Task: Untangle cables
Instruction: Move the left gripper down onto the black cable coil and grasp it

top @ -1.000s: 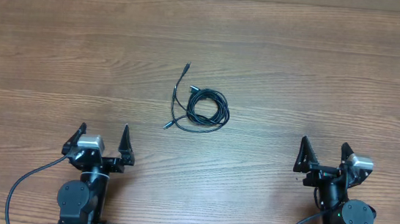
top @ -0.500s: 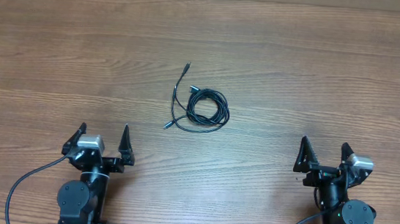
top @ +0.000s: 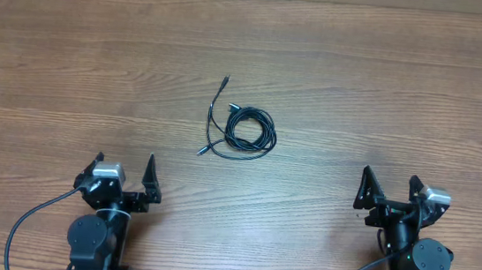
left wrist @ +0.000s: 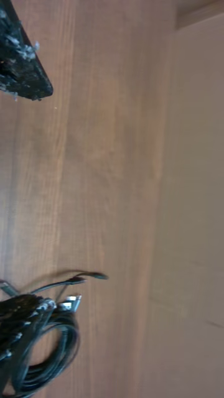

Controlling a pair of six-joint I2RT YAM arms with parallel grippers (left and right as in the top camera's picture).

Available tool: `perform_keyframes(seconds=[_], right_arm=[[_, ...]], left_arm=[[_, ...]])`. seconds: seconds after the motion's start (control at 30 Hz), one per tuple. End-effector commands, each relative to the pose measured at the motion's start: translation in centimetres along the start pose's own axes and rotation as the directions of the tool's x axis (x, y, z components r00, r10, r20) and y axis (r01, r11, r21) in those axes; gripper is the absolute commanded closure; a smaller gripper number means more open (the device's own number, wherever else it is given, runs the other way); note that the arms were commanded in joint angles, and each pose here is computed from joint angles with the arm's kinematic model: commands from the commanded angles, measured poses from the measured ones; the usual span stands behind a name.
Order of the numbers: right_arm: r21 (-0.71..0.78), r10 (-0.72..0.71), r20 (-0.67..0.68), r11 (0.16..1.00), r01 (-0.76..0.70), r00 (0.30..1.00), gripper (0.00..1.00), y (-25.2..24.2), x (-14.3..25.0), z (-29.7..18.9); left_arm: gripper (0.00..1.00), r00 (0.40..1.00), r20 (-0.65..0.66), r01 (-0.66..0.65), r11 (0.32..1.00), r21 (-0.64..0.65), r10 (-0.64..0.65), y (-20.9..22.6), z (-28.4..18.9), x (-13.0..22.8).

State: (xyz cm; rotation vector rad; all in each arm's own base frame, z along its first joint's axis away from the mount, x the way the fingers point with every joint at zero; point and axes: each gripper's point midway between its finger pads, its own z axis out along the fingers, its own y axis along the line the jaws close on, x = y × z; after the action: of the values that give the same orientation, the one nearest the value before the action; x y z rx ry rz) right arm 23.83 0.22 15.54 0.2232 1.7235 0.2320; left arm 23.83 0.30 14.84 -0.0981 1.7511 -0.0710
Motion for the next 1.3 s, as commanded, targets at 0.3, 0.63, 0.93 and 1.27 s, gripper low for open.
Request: perform_keyframes(seconds=[0.3,0.63,0.93,1.27], right_arm=[[0.013,0.012,-0.07,1.0,-0.011,0.997,0.0,1.1,-3.2,-1.2],[0.07,0.037,-0.274,0.997,-0.018,0.961,0.0,1.9,-5.9,-0.4],[0.145,0.109,-0.614,0.989,-0.024,0.782,0.0,2.7,-5.8,0.1],[0.067,0.123,-0.682,0.992,-0.106,0.721,0.0,5.1,-6.4,2.3]], left_arm=[[0.0,0.988,-0.157,0.011,1.0,-0.01,-0.013,-0.6,-1.2,-3.5],[0.0,0.932,-0.362,0.033,0.999,0.03,-0.02,-2.1,0.5,-7.3],[0.0,0.796,-0.604,0.061,0.998,0.019,-0.037,-2.9,0.1,-8.8],[0.0,0.825,-0.562,0.188,0.965,0.185,-0.053,-6.5,4.3,-10.1]])
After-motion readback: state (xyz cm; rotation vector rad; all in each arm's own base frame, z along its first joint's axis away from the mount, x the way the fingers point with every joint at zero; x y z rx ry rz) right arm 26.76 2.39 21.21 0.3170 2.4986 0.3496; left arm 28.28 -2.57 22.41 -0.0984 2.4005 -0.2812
